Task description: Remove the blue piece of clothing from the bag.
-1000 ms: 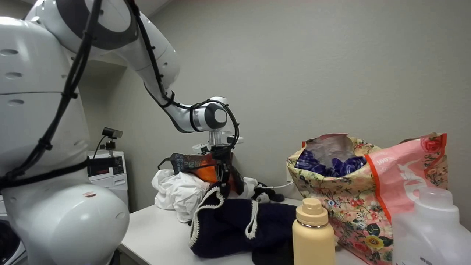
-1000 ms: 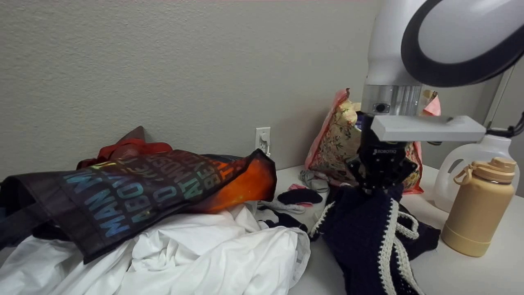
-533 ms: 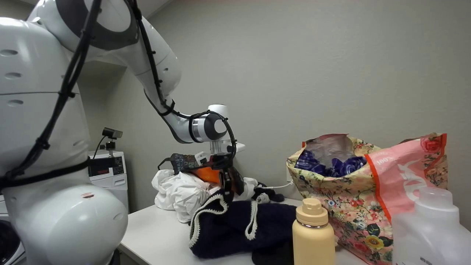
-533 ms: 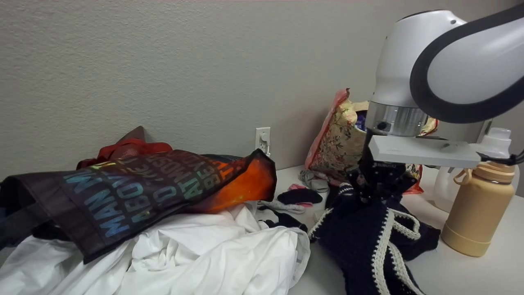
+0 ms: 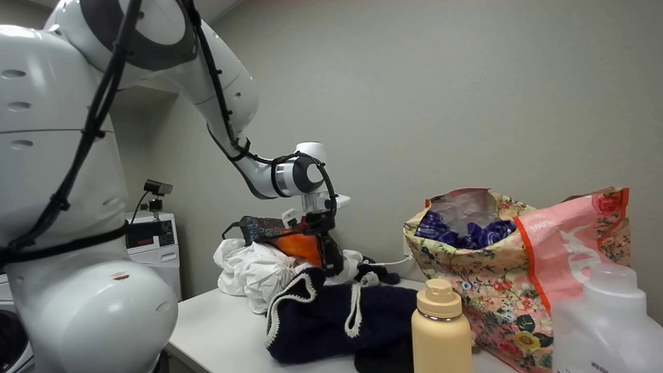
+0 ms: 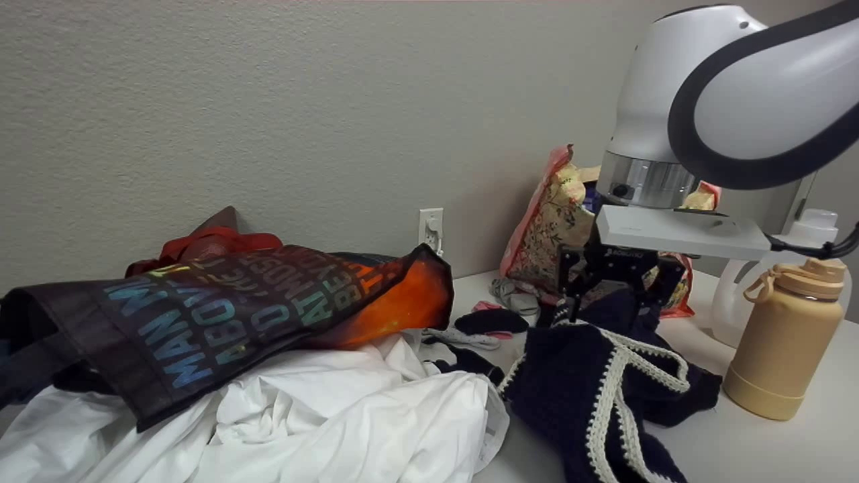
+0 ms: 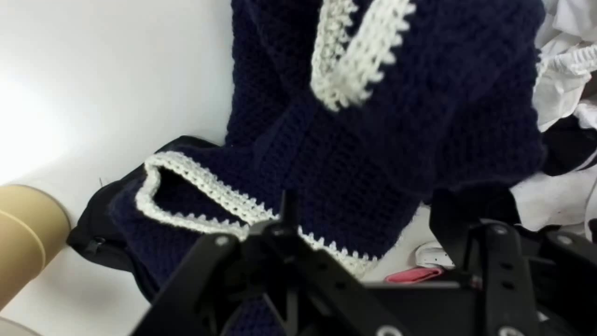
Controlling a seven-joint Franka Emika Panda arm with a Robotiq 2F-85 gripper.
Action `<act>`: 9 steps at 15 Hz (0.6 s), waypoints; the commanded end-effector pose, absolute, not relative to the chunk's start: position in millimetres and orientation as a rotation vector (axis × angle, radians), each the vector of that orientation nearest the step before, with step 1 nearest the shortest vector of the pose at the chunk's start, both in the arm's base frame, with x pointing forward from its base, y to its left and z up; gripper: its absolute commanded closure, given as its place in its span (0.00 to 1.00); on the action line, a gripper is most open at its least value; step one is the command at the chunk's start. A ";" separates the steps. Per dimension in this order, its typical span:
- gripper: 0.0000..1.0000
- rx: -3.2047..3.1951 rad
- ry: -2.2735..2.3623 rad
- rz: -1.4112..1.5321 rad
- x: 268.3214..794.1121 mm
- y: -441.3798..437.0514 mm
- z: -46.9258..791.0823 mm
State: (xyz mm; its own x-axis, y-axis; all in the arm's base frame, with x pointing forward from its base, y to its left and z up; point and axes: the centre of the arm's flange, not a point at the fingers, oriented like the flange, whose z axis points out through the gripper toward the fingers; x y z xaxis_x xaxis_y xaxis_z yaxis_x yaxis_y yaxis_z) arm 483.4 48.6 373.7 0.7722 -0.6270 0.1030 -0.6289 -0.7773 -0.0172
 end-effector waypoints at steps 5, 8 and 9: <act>0.00 2.865 -1.103 0.127 539.6 22.1 429.8; 0.00 2.861 -1.119 0.165 551.9 15.7 461.6; 0.00 2.855 -1.118 0.178 554.8 14.5 471.2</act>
State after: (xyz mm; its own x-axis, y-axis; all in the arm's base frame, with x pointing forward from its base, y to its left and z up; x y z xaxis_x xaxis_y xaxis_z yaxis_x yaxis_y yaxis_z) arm 536.7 17.8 442.5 0.7342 -0.6687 0.1177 -0.6740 -0.7387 0.0078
